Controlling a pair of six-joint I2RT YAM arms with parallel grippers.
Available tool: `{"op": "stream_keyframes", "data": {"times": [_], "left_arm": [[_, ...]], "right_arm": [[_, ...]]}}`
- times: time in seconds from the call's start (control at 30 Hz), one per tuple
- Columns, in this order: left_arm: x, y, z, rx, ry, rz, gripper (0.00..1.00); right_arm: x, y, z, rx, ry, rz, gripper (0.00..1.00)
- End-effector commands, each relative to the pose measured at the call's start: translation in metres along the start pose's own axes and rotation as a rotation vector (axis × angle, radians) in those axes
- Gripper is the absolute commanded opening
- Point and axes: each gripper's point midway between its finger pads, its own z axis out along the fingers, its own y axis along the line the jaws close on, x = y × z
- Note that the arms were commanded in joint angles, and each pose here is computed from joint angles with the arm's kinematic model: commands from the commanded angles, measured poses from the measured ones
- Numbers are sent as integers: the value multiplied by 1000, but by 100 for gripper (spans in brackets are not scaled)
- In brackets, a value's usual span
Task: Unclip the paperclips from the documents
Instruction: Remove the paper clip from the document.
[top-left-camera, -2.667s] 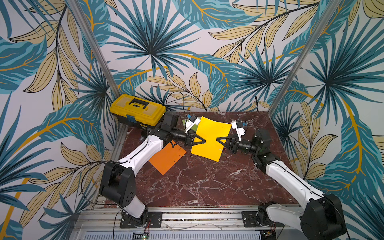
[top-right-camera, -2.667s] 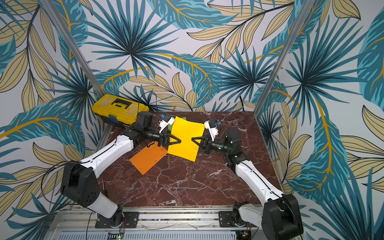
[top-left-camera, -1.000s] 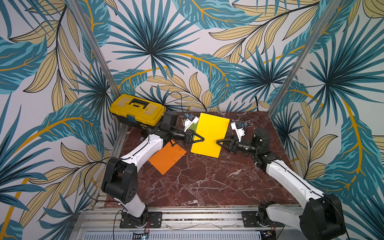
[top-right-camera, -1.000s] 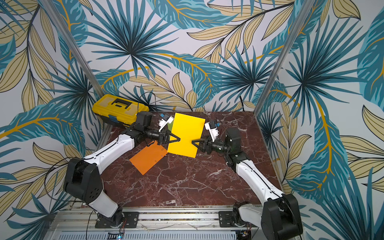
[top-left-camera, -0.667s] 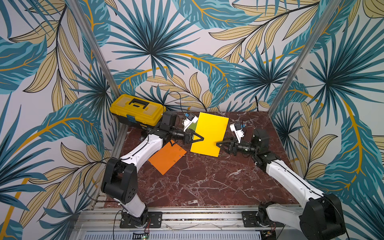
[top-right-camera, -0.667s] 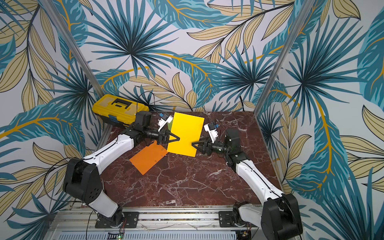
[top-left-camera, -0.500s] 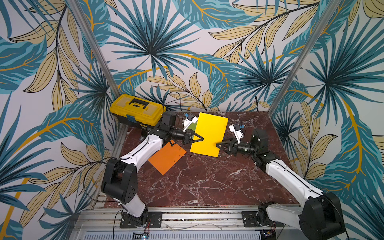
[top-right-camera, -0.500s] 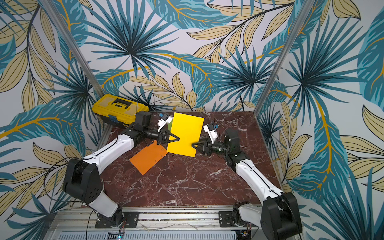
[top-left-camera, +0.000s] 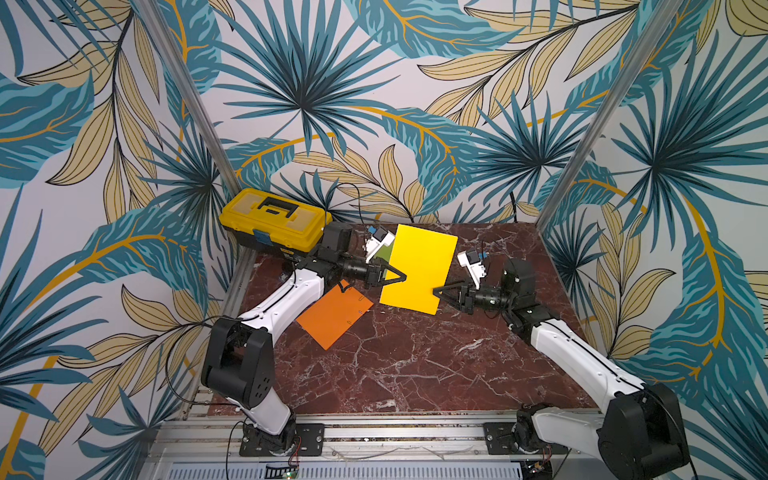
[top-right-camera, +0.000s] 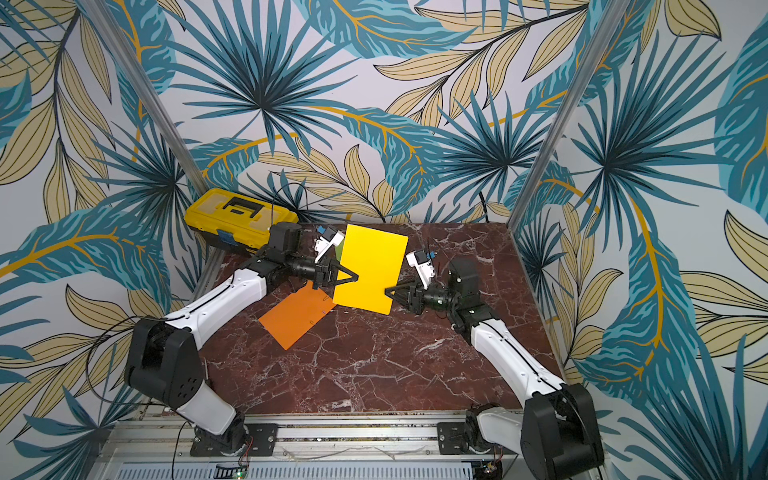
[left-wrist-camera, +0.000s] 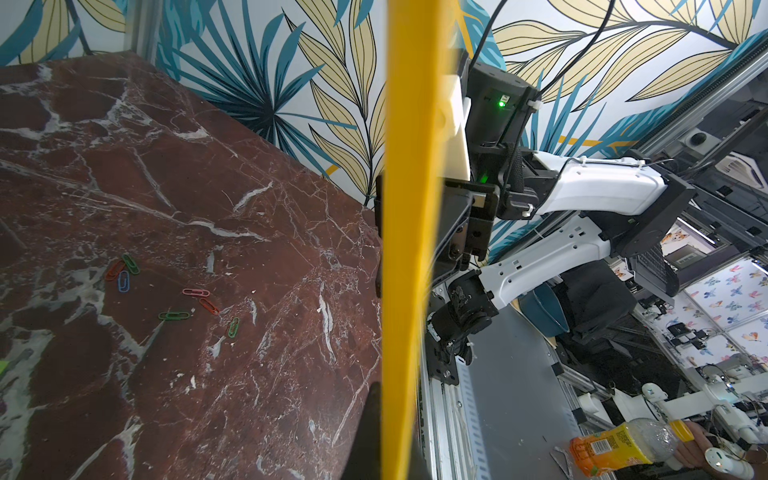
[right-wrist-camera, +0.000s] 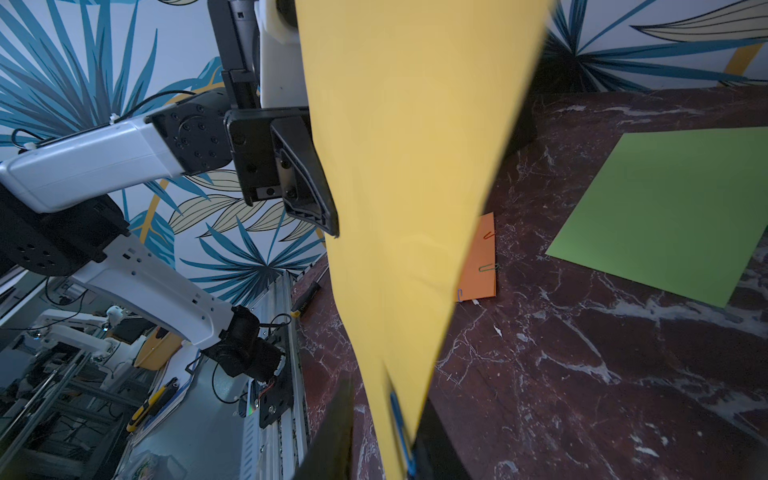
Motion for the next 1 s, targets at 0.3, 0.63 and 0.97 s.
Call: {"op": "stream_keyframes", "data": {"times": [0.3,0.63,0.97], "left_arm": [[-3,-5,-6,0,-15,32,0],[-3,-6,-5,3,-14,34,0],[-3,-6,-6,3,-14,39,0]], "right_arm": [[4,0,-7,-16,-13,3,14],[-2,-1,-8,-20,-25,5,16],[-4,-3,-8,-16,-25,20,13]]}}
